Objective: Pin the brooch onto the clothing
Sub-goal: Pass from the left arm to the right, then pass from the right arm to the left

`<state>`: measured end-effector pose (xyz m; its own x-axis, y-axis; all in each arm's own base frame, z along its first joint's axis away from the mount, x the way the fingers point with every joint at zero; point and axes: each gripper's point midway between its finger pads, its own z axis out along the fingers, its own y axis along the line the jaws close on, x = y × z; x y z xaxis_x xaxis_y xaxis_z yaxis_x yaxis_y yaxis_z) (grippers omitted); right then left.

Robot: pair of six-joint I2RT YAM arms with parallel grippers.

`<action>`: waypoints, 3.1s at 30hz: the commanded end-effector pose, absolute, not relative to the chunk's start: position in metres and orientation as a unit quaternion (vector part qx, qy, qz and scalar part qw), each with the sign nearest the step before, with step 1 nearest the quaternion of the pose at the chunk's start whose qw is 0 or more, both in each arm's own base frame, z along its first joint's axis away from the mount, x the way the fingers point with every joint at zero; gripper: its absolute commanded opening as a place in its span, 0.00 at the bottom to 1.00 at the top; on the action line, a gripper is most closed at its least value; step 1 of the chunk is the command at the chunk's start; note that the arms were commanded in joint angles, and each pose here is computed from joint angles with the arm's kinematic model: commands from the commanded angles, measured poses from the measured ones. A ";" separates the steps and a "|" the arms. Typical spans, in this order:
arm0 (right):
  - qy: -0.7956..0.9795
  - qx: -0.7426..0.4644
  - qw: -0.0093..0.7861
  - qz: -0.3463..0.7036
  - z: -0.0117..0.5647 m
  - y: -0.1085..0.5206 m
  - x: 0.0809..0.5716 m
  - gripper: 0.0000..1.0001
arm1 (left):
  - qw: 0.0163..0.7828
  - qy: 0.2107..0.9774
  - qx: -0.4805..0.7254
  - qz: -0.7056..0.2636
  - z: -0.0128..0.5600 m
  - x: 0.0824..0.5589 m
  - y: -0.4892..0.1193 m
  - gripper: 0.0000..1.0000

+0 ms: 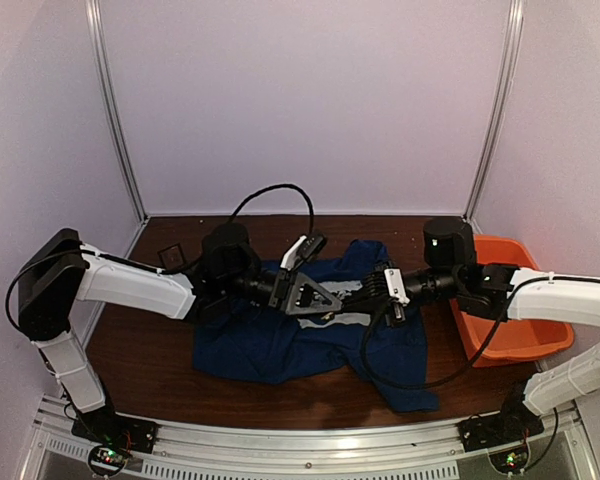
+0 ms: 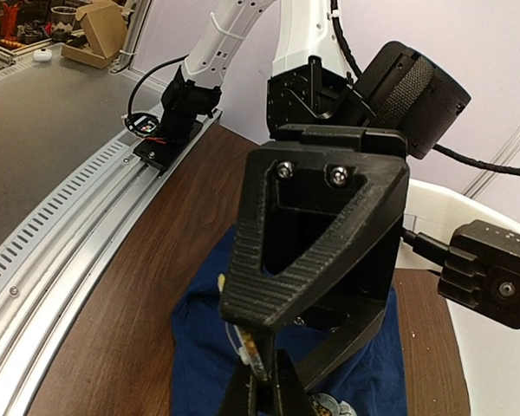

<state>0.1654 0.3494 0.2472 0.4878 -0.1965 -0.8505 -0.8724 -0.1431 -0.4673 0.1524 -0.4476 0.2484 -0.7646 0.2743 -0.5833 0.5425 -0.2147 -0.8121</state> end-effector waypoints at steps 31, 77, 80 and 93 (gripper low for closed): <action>0.665 -0.471 0.398 0.421 0.239 0.320 0.169 0.00 | 0.392 0.764 0.341 -0.382 0.282 0.301 -0.357 0.98; 0.721 -0.440 0.337 0.417 0.227 0.324 0.177 0.00 | 0.200 0.619 0.568 -0.503 0.236 0.172 -0.455 0.35; 0.720 -0.441 0.336 0.416 0.229 0.324 0.177 0.00 | 0.198 0.621 0.569 -0.502 0.234 0.171 -0.455 0.30; 0.719 -0.444 0.335 0.417 0.226 0.324 0.175 0.00 | 0.195 0.624 0.569 -0.499 0.228 0.172 -0.457 0.00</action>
<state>0.1760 0.3220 0.2210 -0.3944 -0.3610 -0.8450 -0.9117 0.2686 0.3108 0.1738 -0.4540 0.2278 -0.2888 0.5175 -0.8055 0.9030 -0.1323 -0.4087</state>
